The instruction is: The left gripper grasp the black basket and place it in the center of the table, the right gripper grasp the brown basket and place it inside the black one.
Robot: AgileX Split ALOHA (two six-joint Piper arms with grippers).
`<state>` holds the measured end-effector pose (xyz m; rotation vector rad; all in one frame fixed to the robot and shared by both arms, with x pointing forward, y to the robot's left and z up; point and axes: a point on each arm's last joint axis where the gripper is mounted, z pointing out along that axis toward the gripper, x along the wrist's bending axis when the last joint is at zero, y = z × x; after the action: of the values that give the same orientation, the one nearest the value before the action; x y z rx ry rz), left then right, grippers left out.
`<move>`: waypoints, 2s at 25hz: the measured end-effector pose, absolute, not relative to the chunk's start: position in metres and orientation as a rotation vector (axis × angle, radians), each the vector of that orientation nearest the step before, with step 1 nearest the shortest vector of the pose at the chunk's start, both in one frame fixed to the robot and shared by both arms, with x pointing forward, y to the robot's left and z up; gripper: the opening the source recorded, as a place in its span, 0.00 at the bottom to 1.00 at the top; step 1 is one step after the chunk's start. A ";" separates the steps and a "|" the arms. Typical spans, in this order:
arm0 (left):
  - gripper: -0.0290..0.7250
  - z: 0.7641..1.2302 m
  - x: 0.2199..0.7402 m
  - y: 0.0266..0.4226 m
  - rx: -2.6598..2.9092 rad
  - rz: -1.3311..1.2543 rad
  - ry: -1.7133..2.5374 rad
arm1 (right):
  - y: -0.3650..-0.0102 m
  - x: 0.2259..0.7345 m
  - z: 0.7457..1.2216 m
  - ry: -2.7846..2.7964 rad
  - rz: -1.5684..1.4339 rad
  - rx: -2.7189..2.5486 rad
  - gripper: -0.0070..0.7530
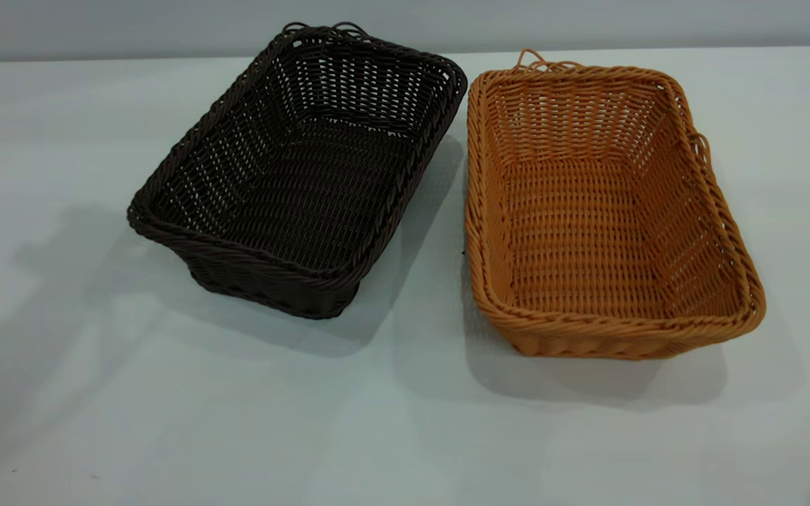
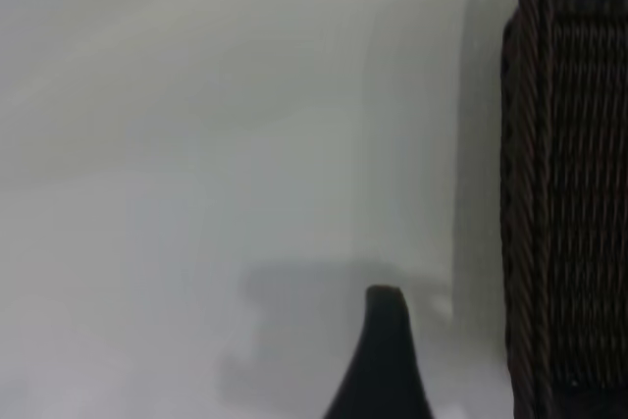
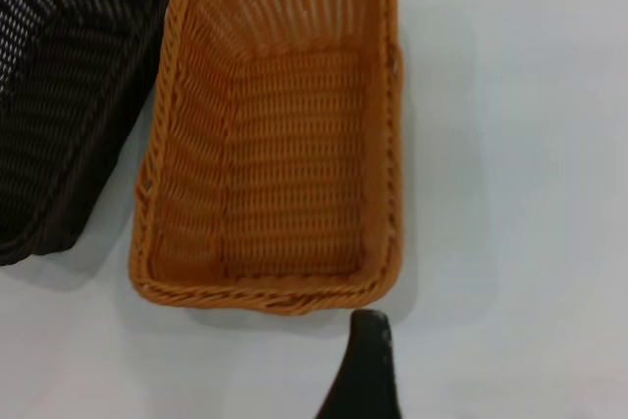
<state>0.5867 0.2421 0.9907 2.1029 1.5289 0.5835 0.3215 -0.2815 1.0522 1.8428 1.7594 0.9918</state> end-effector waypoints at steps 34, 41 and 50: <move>0.15 0.844 0.704 0.180 2.294 0.396 1.508 | -0.239 0.452 0.959 1.832 0.882 2.783 0.78; 0.15 0.902 0.721 0.205 2.173 0.558 1.478 | -0.199 0.470 0.899 1.541 0.737 3.300 0.78; 0.15 0.903 0.721 0.207 2.183 0.569 1.462 | -0.187 0.502 0.836 1.143 0.543 3.562 0.78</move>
<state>0.7212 0.2067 0.9030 2.1825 1.4622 0.5691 0.5017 -0.1869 0.8355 3.5617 1.1431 0.5429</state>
